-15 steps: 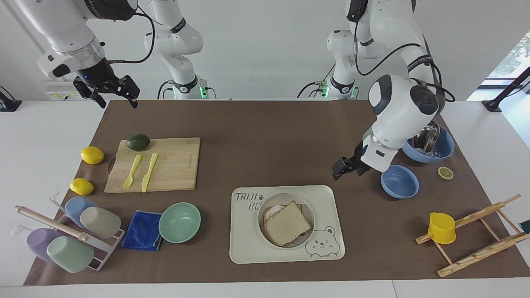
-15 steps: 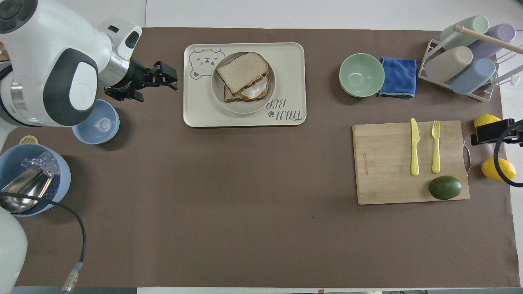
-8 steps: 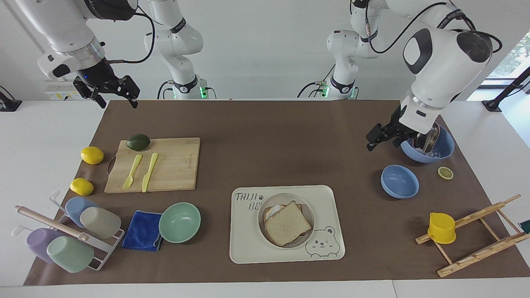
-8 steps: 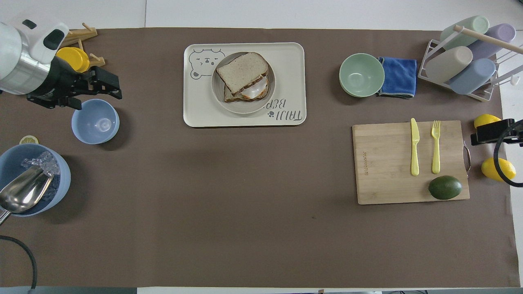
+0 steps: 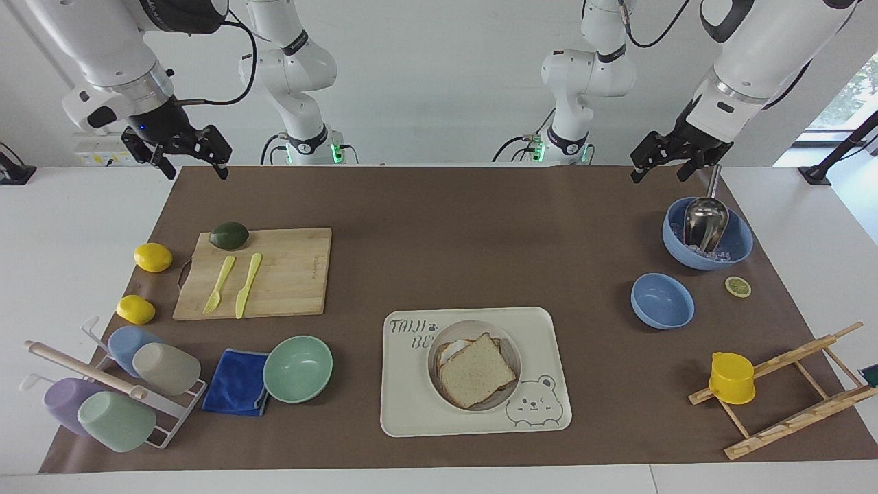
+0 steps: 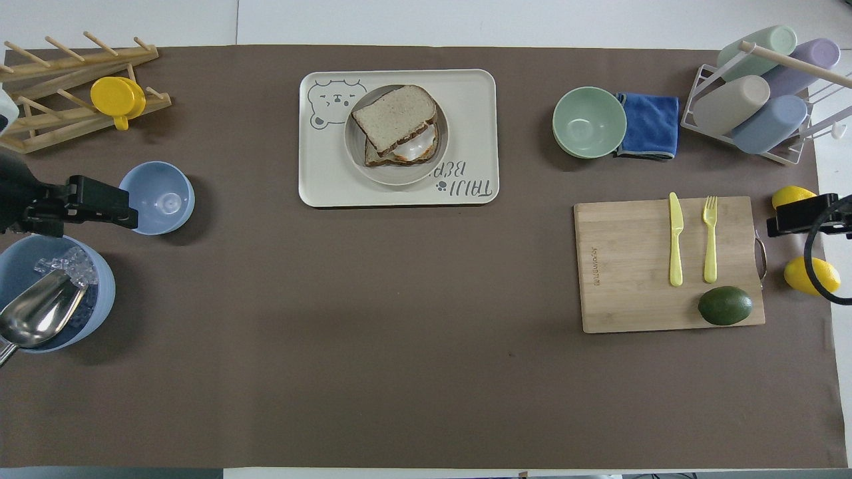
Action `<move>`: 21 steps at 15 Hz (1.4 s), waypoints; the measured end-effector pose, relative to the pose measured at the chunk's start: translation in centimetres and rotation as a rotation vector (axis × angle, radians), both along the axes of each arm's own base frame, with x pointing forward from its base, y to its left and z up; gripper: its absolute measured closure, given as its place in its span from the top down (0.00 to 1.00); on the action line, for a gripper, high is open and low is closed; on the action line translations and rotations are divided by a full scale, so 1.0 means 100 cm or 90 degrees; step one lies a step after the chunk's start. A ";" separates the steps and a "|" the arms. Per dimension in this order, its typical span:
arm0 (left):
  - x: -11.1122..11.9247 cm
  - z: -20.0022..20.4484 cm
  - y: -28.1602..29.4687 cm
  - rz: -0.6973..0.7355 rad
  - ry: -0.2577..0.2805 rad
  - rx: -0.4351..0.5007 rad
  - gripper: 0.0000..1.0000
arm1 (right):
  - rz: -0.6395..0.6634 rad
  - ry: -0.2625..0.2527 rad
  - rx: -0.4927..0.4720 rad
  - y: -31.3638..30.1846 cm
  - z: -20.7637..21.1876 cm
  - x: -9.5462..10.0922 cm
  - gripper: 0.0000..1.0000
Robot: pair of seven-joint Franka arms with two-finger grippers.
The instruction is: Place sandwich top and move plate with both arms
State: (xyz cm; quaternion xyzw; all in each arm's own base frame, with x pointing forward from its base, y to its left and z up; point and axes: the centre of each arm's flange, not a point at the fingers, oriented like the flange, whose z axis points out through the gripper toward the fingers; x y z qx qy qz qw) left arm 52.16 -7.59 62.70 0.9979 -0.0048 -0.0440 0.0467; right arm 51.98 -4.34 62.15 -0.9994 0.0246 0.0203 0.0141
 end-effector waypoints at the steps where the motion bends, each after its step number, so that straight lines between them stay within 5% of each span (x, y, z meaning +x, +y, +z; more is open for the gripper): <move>1: -0.003 -0.007 -0.005 -0.008 -0.008 0.000 1.00 | 0.000 0.000 0.000 0.000 0.000 0.000 1.00; 5: 0.007 -0.035 -0.008 -0.042 -0.033 0.039 1.00 | 0.000 0.000 0.000 0.000 0.000 0.000 1.00; 8: 0.012 -0.020 0.002 -0.072 -0.051 0.075 1.00 | 0.000 0.000 0.000 0.000 0.000 0.000 1.00; 21: 0.007 -0.010 0.004 -0.063 -0.027 0.043 1.00 | 0.000 0.000 0.000 0.000 0.000 0.000 1.00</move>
